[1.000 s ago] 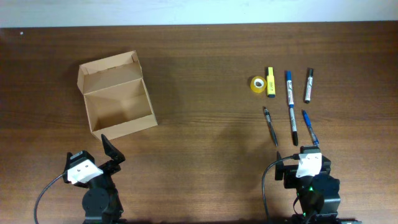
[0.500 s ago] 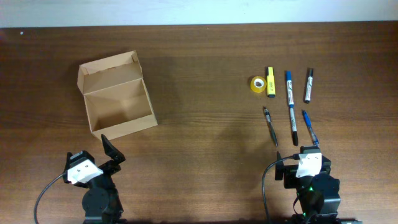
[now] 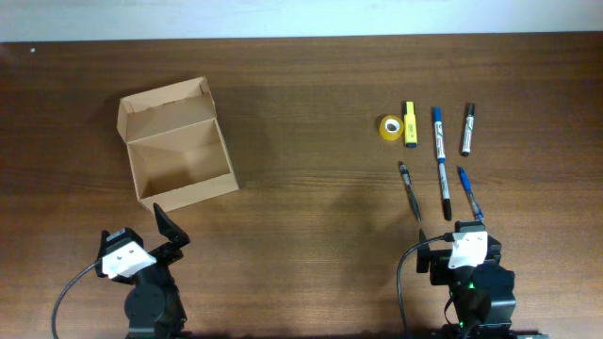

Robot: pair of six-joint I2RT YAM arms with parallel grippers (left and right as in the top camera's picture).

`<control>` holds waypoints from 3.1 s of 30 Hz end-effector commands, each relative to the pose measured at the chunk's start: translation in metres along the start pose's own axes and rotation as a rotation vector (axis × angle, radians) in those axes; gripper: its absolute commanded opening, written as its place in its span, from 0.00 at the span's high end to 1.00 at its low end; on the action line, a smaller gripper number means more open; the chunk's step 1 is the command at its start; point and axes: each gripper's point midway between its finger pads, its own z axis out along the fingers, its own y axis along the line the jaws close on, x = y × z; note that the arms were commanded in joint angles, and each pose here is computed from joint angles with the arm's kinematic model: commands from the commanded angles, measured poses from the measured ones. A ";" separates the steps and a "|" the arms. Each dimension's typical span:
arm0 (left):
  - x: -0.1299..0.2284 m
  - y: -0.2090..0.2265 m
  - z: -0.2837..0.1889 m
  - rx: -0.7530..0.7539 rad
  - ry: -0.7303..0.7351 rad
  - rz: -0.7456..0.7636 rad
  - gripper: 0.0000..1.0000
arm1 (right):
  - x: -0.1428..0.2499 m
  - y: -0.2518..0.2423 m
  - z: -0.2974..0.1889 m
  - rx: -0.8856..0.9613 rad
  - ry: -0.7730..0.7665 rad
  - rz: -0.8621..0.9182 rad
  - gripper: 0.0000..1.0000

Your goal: Pack container

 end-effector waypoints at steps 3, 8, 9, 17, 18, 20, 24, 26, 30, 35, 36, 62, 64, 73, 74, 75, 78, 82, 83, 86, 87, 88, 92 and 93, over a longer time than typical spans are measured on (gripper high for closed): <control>0.001 0.003 0.000 -0.013 -0.002 0.009 0.00 | 0.001 0.000 0.001 0.001 -0.005 0.012 0.01; 0.000 0.003 0.000 -0.013 -0.002 0.009 0.00 | 0.001 0.000 0.001 0.001 -0.005 0.012 0.01; 0.001 0.003 0.000 -0.013 -0.002 0.009 0.00 | 0.001 0.000 0.001 0.001 -0.005 0.012 0.01; 0.000 0.001 0.000 -0.003 -0.004 0.007 0.00 | 0.001 0.000 0.001 0.001 -0.005 0.012 0.01; 0.001 -0.002 0.000 0.017 0.000 0.007 0.00 | 0.001 0.000 0.001 0.001 -0.005 0.012 0.01; 0.003 -0.021 -0.002 0.127 0.018 0.006 0.00 | 0.001 0.000 0.001 0.001 -0.005 0.012 0.01; 0.021 -0.063 -0.014 0.384 0.106 0.018 0.00 | 0.001 0.000 0.001 0.001 -0.005 0.012 0.01; 0.028 -0.080 -0.022 0.490 0.153 0.006 0.00 | 0.001 0.000 0.001 0.001 -0.005 0.012 0.01; 0.035 -0.087 -0.028 0.525 0.254 -0.080 0.00 | 0.001 0.000 0.001 0.001 -0.005 0.012 0.01; 0.003 -0.096 -0.022 0.520 0.260 -0.128 0.00 | 0.001 0.000 0.001 0.001 -0.005 0.012 0.01; -0.010 -0.100 -0.019 0.521 0.251 -0.129 0.00 | 0.001 0.000 0.001 0.001 -0.005 0.012 0.01; -0.060 -0.237 0.101 0.471 1.033 -0.015 0.00 | 0.001 0.000 0.001 0.001 -0.005 0.012 0.01; -0.039 -0.236 0.103 0.402 1.058 0.051 0.00 | 0.001 0.000 0.001 0.001 -0.005 0.012 0.01; 0.044 -0.223 0.096 0.022 1.217 0.056 0.11 | 0.001 0.000 0.001 0.001 -0.005 0.012 0.01; 0.052 -0.222 0.096 0.005 1.234 0.060 0.11 | 0.001 0.000 0.001 0.001 -0.005 0.012 0.01; 0.058 -0.220 0.096 -0.017 1.246 0.055 0.11 | 0.001 0.000 0.001 0.001 -0.005 0.012 0.01; 0.072 -0.214 0.100 -0.081 1.258 0.051 0.20 | 0.001 0.000 0.001 0.001 -0.005 0.012 0.01; 0.085 -0.205 0.106 -0.132 1.257 0.083 0.22 | 0.001 0.000 0.001 0.001 -0.005 0.012 0.01; 0.090 -0.205 0.106 -0.138 1.265 0.089 0.24 | 0.001 0.000 0.001 0.001 -0.005 0.012 0.01; 0.105 -0.201 0.107 -0.159 1.295 0.107 0.25 | 0.001 0.000 0.001 0.001 -0.005 0.012 0.01; 0.111 -0.200 0.107 -0.167 1.306 0.115 0.26 | 0.001 0.000 0.001 0.001 -0.005 0.012 0.01; 0.117 -0.198 0.106 -0.171 1.317 0.126 0.28 | 0.001 0.000 0.001 0.001 -0.005 0.012 0.01; 0.137 -0.194 0.105 -0.180 1.362 0.158 0.40 | 0.001 0.000 0.001 0.001 -0.005 0.012 0.01; 0.141 -0.193 0.105 -0.183 1.371 0.166 0.49 | 0.001 0.000 0.001 0.001 -0.005 0.012 0.01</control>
